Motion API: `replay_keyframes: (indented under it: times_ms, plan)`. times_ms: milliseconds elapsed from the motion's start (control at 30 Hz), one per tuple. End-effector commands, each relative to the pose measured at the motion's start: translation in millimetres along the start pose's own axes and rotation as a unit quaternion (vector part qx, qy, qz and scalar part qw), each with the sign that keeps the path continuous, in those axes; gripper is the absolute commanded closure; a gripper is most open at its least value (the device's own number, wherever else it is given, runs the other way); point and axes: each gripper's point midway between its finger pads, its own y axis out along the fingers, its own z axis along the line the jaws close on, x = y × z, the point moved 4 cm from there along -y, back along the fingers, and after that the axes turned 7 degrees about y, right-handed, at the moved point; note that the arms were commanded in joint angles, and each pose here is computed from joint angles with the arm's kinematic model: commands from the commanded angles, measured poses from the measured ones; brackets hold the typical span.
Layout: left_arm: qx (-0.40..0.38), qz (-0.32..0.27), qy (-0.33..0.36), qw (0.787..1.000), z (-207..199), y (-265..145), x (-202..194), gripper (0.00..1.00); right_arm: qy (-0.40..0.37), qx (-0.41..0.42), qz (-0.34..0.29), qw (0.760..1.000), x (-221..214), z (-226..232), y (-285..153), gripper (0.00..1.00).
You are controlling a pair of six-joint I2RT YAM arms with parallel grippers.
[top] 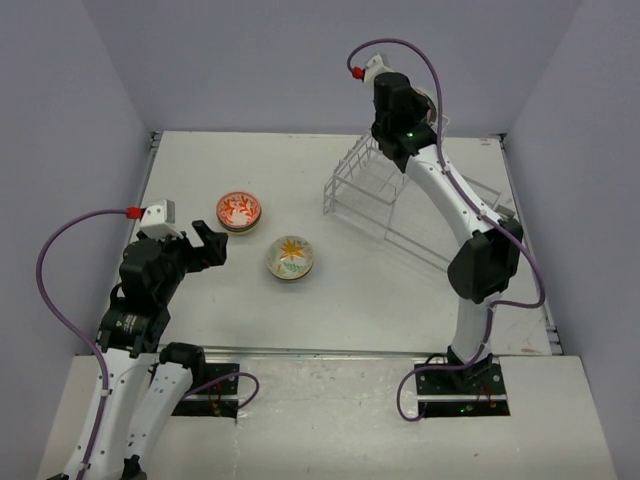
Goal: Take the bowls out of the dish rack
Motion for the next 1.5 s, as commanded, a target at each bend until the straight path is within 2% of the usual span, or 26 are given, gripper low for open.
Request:
replay_keyframes:
  times_ms: [0,333,600,833,1067,1167,1267,1300,1367,1400,1467]
  plan:
    - [-0.01,-0.015,0.005,1.0,-3,3,6,0.0,0.099,-0.019,-0.07,0.992,35,-54,-35,1.0]
    - [-0.01,-0.014,0.005,1.0,-3,3,5,0.0,0.093,0.038,-0.05,0.994,22,-32,-35,1.0]
    - [-0.01,-0.014,0.005,1.0,-3,3,5,0.0,0.166,0.071,-0.048,0.982,16,-37,-55,1.0]
    - [-0.01,-0.015,0.004,1.0,-3,3,6,0.0,0.259,0.108,-0.057,0.958,15,-44,-78,1.0]
    - [-0.009,-0.018,0.004,1.0,-3,1,6,0.0,0.287,0.137,-0.045,0.947,13,-45,-89,1.0]
    - [-0.009,-0.016,0.004,1.0,-3,2,6,0.0,0.326,0.183,-0.041,0.927,14,-43,-106,1.0]
    - [-0.007,-0.019,0.003,1.0,-2,1,6,0.0,0.377,0.28,-0.032,0.882,16,-28,-133,1.0]
    - [-0.006,-0.021,0.002,1.0,-2,0,8,0.0,0.397,0.334,-0.029,0.854,21,-19,-147,1.0]
    - [-0.001,-0.024,0.001,1.0,-1,-1,8,0.0,0.406,0.394,-0.016,0.824,18,-6,-165,1.0]
    - [0.002,-0.028,0.0,1.0,0,-2,9,0.0,0.417,0.434,-0.01,0.799,21,1,-179,1.0]
    - [0.005,-0.032,-0.002,0.999,0,-4,10,0.0,0.42,0.464,0.017,0.78,12,20,-188,1.0]
